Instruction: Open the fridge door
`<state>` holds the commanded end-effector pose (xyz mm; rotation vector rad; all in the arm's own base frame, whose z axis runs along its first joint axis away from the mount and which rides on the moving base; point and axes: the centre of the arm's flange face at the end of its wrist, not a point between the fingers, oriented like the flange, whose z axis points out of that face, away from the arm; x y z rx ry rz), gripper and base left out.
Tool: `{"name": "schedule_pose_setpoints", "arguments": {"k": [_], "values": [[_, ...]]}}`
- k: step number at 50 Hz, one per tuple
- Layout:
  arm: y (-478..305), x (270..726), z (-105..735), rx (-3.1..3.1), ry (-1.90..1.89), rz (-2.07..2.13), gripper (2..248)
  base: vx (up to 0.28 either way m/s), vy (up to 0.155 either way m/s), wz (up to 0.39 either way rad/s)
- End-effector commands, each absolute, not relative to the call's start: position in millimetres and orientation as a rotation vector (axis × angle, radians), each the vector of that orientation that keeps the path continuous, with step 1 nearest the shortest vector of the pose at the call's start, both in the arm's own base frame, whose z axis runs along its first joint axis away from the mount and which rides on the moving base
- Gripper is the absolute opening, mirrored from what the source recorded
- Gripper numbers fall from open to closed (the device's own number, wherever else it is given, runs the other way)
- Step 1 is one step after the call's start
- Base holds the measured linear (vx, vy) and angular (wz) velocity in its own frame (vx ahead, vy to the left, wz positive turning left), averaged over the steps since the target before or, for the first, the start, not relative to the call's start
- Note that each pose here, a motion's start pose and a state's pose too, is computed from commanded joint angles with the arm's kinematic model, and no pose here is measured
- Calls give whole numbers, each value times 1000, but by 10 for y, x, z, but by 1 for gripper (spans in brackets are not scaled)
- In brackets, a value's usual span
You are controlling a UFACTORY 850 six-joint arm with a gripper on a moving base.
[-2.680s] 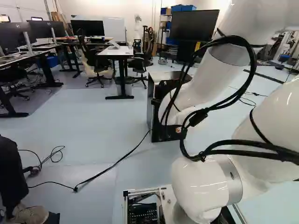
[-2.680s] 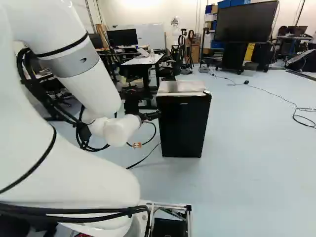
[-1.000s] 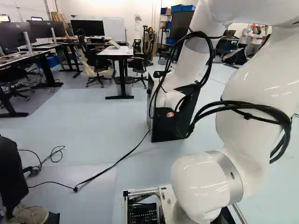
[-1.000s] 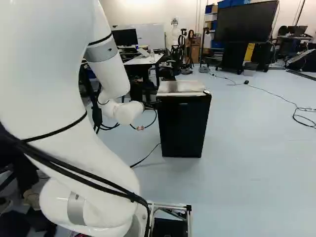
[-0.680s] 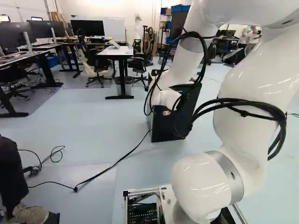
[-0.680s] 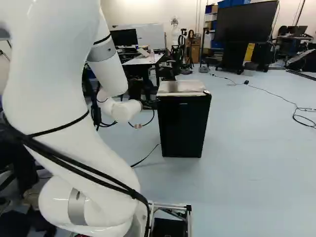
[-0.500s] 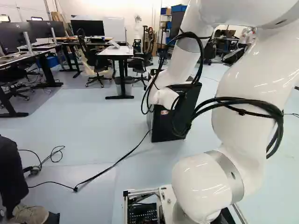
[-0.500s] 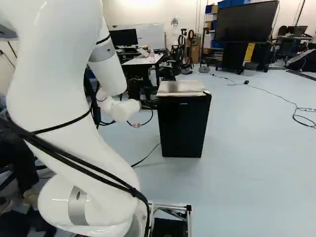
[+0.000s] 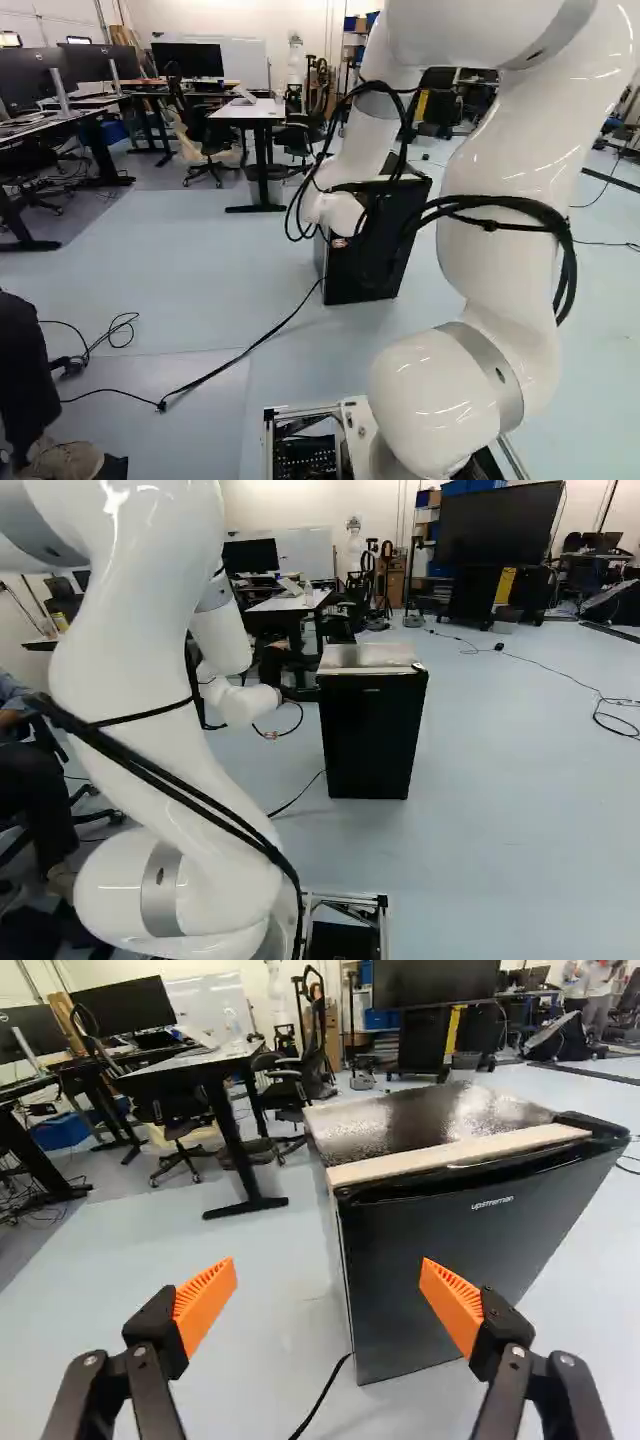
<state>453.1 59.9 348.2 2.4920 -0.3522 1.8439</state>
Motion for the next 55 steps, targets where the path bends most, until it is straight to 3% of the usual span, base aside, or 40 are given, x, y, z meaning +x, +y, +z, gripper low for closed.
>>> {"name": "schedule_pose_setpoints", "arguments": {"k": [55], "values": [[1039,5108,2886,2224,-712,1831,247,0,0,0]]}}
